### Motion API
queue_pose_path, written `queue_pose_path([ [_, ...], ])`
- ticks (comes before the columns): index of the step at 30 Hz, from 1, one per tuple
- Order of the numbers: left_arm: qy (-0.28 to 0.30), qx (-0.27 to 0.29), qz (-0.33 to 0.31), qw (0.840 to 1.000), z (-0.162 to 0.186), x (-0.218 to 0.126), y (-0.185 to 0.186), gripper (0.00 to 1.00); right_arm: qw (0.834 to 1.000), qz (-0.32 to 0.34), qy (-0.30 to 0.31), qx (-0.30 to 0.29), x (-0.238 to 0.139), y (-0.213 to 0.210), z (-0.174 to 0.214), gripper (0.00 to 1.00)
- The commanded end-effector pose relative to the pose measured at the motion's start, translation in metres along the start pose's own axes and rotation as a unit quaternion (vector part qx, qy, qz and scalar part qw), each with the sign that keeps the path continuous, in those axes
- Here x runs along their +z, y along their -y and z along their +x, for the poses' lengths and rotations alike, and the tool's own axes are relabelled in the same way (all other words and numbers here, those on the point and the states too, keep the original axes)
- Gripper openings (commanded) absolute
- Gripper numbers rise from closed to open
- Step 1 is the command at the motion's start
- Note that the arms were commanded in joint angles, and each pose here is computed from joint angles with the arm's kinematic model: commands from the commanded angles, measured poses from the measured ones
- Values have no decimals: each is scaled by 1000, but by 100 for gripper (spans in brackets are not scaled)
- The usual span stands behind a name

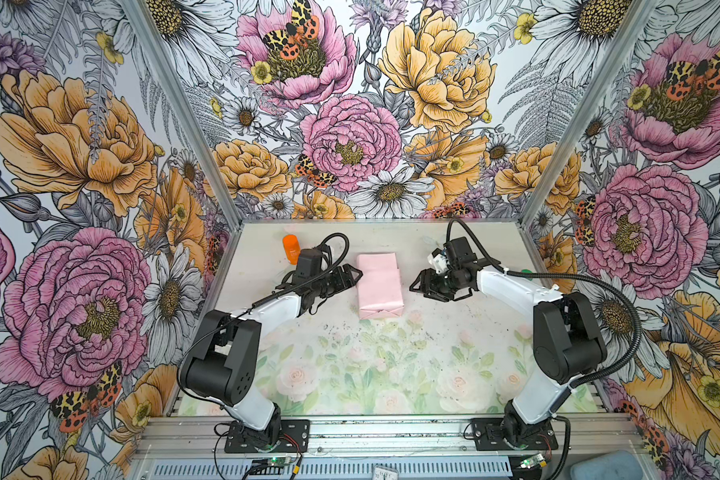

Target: Wrap the gift box in paper

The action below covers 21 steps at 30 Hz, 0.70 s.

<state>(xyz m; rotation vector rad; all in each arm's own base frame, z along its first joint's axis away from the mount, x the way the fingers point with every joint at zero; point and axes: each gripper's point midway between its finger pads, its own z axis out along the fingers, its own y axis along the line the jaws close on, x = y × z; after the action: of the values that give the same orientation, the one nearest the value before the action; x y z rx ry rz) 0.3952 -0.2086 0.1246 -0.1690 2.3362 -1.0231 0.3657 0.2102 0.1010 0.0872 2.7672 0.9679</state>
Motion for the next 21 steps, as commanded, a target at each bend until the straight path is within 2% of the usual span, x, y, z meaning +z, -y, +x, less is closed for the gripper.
queue_pose_path([
  [1,-30,1,9,999,8,15,2,79,999,-27,-5,-27,7,-21,-12,61],
  [15,-47,-6,0,999,17,33,-5,73,998,-47,-16,-43,30,-35,-35,59],
  [18,-47,-7,-3,999,18,34,-7,73,998,-38,-19,-39,36,-28,-36,56],
  [21,-46,-7,-4,999,19,33,-9,73,999,-31,-23,-35,41,-23,-34,46],
])
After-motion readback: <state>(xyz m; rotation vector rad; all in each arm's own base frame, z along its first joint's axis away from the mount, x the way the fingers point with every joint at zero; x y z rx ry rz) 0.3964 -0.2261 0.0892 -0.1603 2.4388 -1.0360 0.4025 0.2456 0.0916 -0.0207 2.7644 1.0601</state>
